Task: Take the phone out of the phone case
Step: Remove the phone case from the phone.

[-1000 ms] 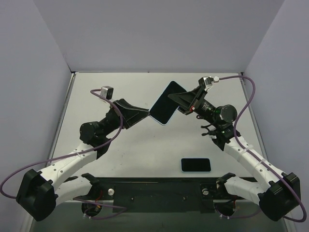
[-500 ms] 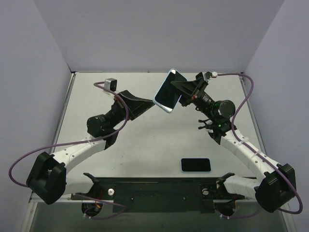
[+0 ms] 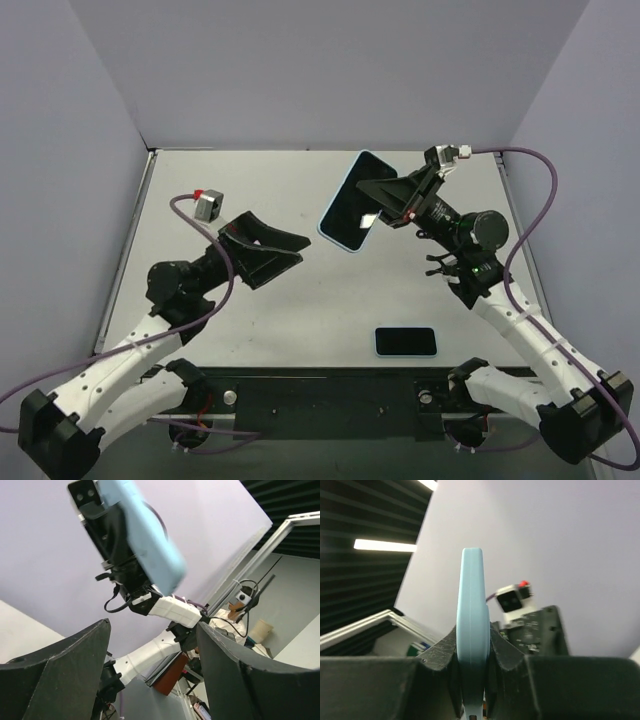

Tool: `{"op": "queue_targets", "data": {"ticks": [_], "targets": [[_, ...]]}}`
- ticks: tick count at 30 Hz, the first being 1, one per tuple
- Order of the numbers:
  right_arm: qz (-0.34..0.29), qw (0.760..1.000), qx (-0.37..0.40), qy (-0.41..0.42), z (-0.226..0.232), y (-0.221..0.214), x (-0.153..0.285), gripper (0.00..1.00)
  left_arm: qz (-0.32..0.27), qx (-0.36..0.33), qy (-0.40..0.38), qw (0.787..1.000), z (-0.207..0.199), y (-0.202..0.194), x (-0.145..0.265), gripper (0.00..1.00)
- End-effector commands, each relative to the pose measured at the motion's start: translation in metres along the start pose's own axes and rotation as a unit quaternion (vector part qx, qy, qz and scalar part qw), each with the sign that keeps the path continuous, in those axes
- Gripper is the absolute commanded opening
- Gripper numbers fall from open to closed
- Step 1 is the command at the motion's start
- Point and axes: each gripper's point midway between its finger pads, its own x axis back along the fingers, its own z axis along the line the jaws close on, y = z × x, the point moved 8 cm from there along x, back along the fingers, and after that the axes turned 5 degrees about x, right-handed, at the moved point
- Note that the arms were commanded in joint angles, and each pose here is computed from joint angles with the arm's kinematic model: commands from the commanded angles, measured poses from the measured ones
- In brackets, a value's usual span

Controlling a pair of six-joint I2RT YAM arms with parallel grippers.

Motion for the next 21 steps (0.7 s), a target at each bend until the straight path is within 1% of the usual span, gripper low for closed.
{"op": "queue_targets", "data": {"ticks": [1,5,8,11,14,16,18,20,21], "targets": [[0.010,0.990,0.143,-0.017,0.017,-0.009,0.013,0.00,-0.010,-0.039,0.030,0.999,-0.025,0.005,0.006,0.80],[0.019,0.989,0.149,-0.006,0.020,-0.012,0.012,0.00,-0.023,-0.020,0.056,0.998,-0.022,0.010,0.001,0.80],[0.014,0.988,0.155,-0.015,0.016,-0.014,0.015,0.00,-0.032,-0.008,0.069,0.997,-0.015,0.009,-0.001,0.80],[0.010,0.988,0.154,-0.020,0.013,-0.015,0.016,0.00,-0.040,-0.006,0.058,0.998,-0.012,0.006,-0.003,0.79],[0.014,0.987,0.156,-0.018,0.014,-0.017,0.015,0.00,-0.018,-0.020,0.041,0.999,-0.011,-0.001,-0.009,0.79],[0.015,0.987,0.161,-0.020,0.013,-0.018,0.015,0.00,-0.017,-0.026,0.034,0.999,-0.011,-0.004,-0.010,0.79],[0.015,0.986,0.164,-0.025,0.011,-0.019,0.016,0.00,-0.018,-0.026,0.032,0.999,-0.010,-0.006,-0.011,0.74],[0.015,0.985,0.168,-0.033,0.009,-0.020,0.017,0.00,-0.018,-0.023,0.026,0.999,-0.009,-0.008,-0.011,0.62],[0.015,0.985,0.169,-0.035,0.008,-0.021,0.017,0.00,-0.020,-0.026,0.017,0.999,-0.011,-0.007,-0.012,0.61]]}}
